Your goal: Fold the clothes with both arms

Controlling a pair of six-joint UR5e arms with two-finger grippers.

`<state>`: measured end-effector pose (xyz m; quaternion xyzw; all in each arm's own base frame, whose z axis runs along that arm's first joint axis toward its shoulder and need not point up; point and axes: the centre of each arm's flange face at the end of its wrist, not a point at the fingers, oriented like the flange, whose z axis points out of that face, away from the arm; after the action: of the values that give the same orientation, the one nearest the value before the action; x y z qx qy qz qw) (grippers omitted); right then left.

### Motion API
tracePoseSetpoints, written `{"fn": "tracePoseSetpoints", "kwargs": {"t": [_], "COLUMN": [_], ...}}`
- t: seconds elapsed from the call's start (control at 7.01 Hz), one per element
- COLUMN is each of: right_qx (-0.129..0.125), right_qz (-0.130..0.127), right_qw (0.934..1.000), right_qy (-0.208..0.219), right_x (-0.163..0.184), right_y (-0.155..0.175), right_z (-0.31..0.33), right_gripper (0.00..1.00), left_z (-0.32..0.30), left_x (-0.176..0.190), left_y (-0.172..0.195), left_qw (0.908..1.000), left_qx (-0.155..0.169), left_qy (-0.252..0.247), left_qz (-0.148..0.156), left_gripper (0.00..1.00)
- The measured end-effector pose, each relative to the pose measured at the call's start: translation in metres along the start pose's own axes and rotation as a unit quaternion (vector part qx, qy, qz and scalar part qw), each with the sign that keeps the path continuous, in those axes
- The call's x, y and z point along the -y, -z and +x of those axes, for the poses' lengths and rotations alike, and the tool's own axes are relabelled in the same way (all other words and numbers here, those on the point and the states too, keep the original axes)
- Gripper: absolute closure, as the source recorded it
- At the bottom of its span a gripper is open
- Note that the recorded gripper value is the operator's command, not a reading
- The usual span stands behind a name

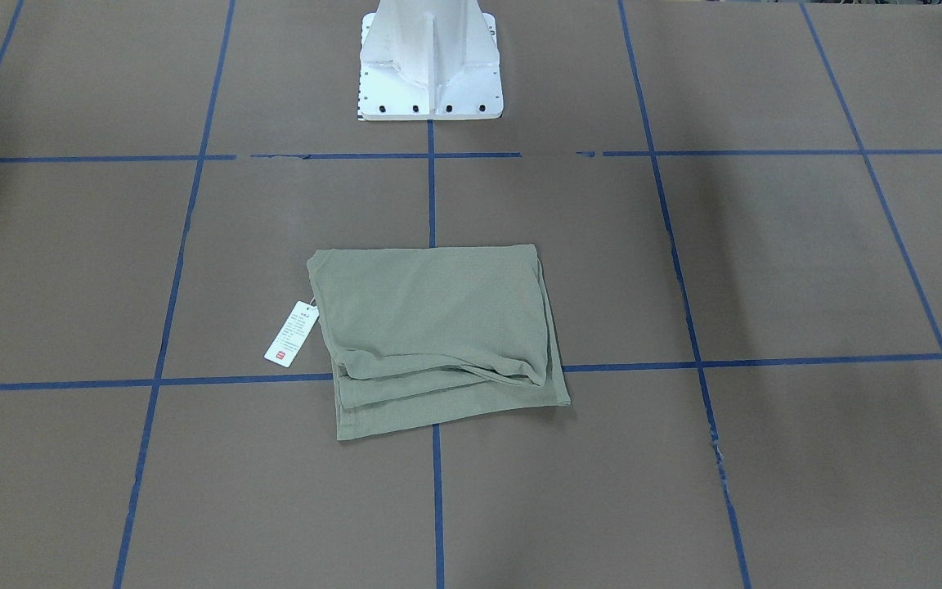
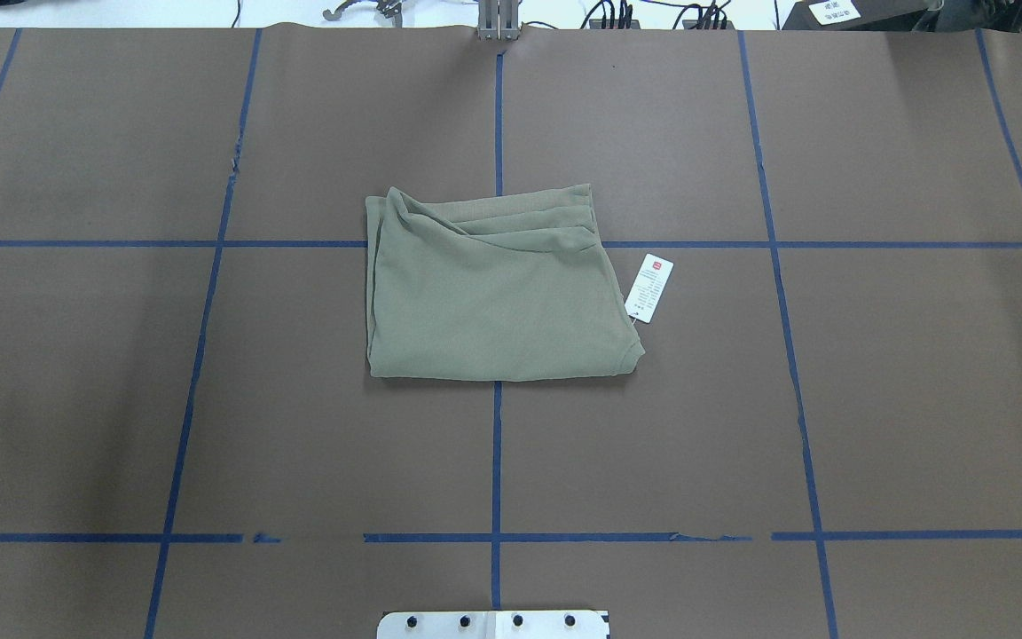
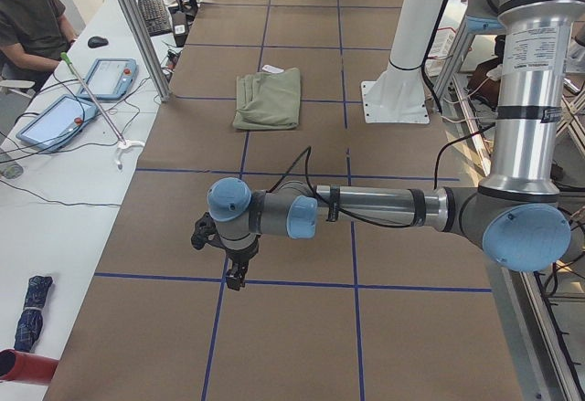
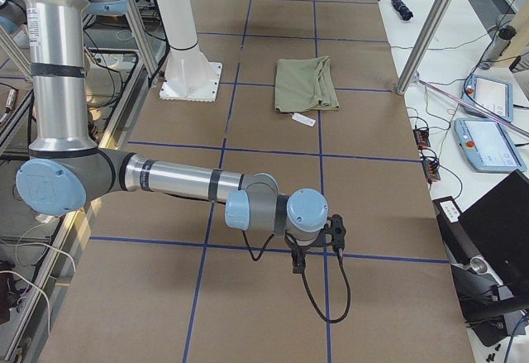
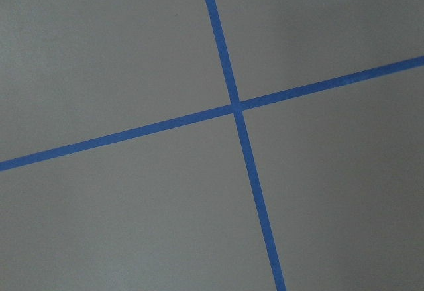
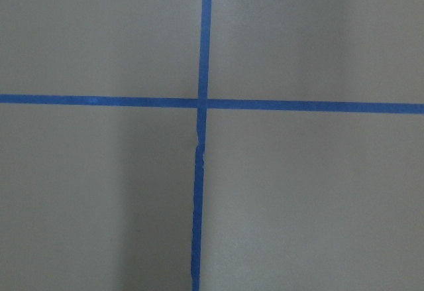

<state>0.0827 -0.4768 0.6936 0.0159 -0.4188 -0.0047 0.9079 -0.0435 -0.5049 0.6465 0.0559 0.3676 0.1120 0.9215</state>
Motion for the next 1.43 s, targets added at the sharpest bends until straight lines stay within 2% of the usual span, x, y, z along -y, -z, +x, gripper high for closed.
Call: {"fn": "tracePoseSetpoints", "kwargs": {"t": [0.14, 0.43, 0.57, 1.0, 1.43], "right_qx": [-0.004, -0.036, -0.044, -0.046, -0.046], "right_qz": [0.003, 0.016, 0.019, 0.02, 0.02], "right_qw": [1.0, 0.9989, 0.9983, 0.998, 0.9981], "right_qy": [-0.003, -0.026, -0.032, -0.037, -0.036], "right_x": [-0.003, 0.0, 0.0, 0.0, 0.0], "right_y": [0.001, 0.014, 0.016, 0.017, 0.017], "right_z": [-0.001, -0.009, -0.01, -0.009, -0.011], "right_gripper": [0.0, 0.0, 0.0, 0.0, 0.0], "left_z": [0.0, 0.0, 0.0, 0.002, 0.002], "left_x": [0.0, 0.0, -0.001, 0.001, 0.001], "left_y": [0.0, 0.001, 0.001, 0.003, 0.003], "left_qw": [1.0, 1.0, 1.0, 0.9971, 0.9956], "left_qx": [0.0, 0.0, 0.0, 0.0, -0.001], "left_qy": [0.0, 0.0, 0.002, 0.077, 0.094], "left_qz": [0.0, 0.001, 0.001, 0.003, 0.004], "left_gripper": [0.0, 0.0, 0.0, 0.0, 0.0]}}
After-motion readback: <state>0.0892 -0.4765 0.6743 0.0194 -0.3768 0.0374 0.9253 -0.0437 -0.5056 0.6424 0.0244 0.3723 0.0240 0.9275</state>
